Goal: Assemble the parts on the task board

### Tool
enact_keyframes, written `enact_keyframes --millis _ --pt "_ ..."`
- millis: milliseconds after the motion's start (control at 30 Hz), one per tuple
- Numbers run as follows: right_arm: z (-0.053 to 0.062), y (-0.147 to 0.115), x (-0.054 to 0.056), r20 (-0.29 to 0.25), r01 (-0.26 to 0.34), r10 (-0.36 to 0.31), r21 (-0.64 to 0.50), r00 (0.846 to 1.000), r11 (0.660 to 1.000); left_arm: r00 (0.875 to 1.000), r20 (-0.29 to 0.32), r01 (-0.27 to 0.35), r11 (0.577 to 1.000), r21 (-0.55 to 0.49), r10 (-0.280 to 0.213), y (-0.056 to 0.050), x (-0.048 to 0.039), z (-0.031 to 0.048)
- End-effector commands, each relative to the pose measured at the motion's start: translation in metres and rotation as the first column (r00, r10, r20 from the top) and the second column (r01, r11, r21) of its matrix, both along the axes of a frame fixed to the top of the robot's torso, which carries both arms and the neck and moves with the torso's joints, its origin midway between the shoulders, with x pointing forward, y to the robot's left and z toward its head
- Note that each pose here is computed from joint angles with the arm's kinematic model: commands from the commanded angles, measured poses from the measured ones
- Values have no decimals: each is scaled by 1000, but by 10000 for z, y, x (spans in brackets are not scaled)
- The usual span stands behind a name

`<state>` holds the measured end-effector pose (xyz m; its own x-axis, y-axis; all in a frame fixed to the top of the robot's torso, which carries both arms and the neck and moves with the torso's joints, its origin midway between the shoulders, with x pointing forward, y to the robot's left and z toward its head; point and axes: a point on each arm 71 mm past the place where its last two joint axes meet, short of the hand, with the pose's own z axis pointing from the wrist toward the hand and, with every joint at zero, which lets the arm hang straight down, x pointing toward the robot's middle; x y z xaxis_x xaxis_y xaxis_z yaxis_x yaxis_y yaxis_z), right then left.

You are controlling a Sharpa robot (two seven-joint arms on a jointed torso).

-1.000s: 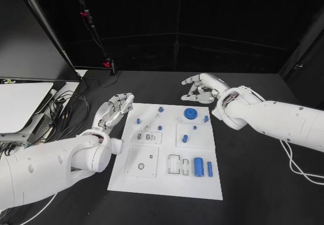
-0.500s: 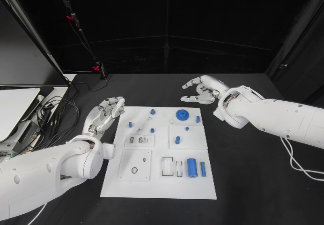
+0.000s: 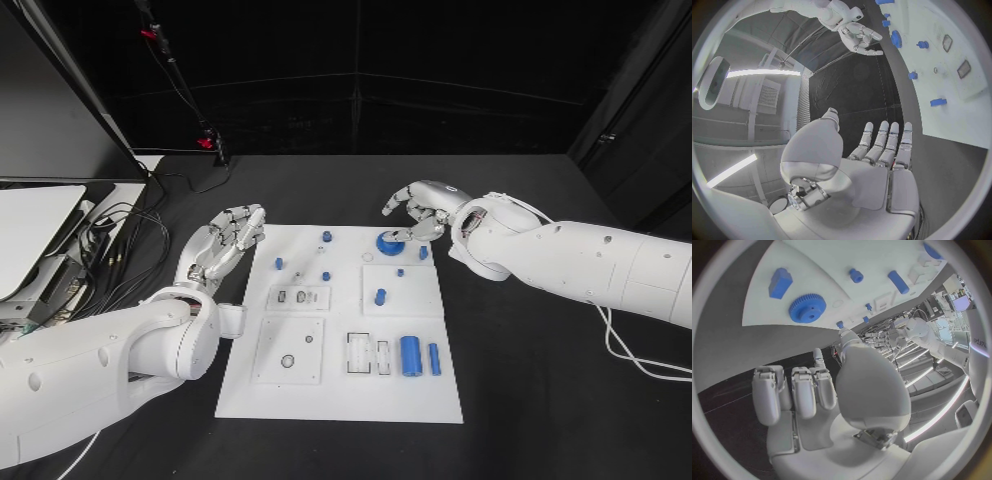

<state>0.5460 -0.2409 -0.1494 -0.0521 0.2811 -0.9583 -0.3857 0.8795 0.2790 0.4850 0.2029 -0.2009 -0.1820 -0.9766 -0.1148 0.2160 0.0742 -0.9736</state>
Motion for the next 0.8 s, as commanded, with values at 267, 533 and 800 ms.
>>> enact_keyframes --millis 267,533,800 --pt "-93 14 63 -43 42 -48 -124 998 991 962 272 50 998 -46 -36 -18 -70 194" --pt "-119 43 85 -56 52 -60 -143 997 988 962 272 49 998 -45 -35 -14 -69 194" --pt "-157 77 85 -75 43 -55 -154 996 987 962 272 48 998 -45 -34 -13 -67 193"
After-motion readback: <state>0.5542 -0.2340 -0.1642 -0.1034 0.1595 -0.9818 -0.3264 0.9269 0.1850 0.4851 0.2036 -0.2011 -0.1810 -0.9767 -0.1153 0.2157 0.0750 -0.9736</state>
